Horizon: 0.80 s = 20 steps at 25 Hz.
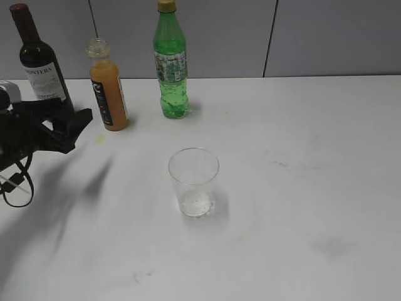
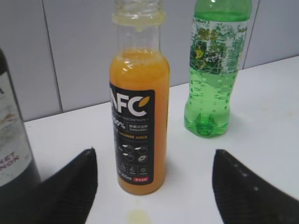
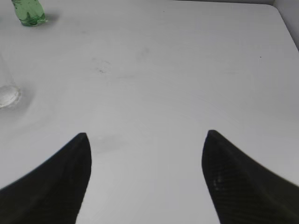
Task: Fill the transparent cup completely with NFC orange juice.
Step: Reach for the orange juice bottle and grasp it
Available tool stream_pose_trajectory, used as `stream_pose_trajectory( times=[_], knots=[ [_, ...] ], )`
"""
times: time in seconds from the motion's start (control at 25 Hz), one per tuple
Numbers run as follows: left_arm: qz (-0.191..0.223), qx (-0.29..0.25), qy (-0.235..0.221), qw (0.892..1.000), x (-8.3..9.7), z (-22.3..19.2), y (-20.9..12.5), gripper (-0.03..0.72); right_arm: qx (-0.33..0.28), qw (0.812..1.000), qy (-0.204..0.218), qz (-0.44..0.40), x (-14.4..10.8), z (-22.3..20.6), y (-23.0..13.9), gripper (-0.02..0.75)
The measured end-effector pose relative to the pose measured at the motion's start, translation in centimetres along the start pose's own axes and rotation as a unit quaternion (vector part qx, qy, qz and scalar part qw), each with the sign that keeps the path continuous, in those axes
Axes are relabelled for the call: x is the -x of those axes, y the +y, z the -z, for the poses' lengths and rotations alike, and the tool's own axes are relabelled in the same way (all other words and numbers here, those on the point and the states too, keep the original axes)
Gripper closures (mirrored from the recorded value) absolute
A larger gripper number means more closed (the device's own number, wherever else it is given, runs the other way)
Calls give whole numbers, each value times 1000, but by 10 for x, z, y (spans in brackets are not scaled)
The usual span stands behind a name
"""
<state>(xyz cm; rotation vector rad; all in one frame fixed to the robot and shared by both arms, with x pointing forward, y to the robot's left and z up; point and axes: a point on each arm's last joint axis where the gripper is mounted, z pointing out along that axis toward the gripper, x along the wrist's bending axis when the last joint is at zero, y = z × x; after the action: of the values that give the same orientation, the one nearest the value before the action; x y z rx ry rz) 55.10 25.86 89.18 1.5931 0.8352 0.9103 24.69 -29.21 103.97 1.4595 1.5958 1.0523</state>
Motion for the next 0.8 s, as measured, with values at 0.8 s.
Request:
stream_pose_trajectory(
  times=[0.8],
  knots=[
    [3,-3,-32,999,-14,-73,-25,47,0,1000,0,0,0,0,0,164]
  ],
)
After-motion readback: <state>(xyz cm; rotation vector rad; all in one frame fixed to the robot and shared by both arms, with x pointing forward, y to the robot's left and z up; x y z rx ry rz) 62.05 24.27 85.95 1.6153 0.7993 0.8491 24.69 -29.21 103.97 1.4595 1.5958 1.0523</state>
